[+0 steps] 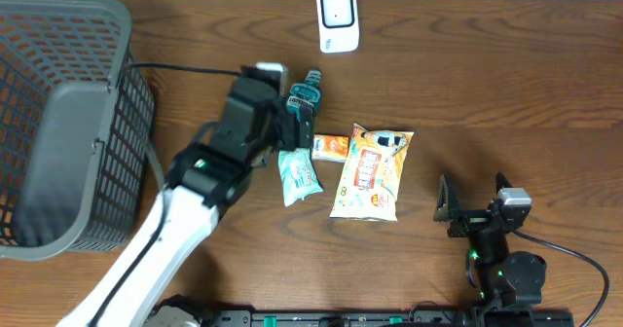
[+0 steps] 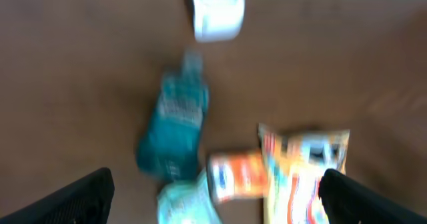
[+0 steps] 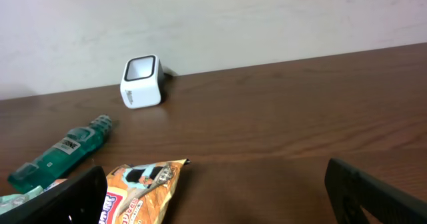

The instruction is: Scan the item barcode

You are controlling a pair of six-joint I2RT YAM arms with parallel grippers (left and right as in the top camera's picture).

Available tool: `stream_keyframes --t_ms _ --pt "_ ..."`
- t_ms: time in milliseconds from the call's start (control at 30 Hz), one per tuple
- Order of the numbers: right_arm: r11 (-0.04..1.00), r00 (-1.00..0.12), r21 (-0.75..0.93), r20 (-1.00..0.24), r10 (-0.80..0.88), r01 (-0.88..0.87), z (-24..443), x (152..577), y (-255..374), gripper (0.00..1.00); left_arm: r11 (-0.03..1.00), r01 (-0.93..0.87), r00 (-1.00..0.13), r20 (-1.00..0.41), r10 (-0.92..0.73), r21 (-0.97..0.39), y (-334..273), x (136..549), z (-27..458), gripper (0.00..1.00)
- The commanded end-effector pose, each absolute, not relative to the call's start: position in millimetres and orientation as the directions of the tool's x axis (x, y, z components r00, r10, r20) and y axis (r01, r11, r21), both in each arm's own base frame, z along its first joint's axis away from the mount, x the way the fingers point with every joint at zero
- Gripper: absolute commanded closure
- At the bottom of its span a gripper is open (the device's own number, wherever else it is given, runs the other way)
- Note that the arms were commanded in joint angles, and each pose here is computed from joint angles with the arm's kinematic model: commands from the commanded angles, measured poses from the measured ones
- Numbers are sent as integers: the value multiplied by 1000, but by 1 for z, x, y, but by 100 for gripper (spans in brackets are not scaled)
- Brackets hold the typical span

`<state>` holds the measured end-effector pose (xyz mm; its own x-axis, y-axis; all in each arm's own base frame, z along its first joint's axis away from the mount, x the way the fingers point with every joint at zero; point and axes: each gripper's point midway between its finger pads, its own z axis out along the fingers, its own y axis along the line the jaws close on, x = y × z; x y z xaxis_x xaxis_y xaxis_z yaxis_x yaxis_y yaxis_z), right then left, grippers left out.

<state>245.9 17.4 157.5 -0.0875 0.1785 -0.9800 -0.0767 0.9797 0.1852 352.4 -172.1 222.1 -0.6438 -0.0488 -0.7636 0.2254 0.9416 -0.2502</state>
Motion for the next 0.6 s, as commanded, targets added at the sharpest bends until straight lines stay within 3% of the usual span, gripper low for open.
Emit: stream_keyframes --t_ms 0,233,567 --pt "981 -86 178 -982 171 -74 157 246 17 1 972 190 -435 -899 -43 -138 -146 364 296 2" --pt "981 -86 178 -982 171 -74 157 246 17 1 997 76 -173 -985 20 7 -97 362 399 2" --pt "981 -86 178 -982 171 -74 157 246 17 1 939 -288 -27 -982 187 187 -13 355 467 1"
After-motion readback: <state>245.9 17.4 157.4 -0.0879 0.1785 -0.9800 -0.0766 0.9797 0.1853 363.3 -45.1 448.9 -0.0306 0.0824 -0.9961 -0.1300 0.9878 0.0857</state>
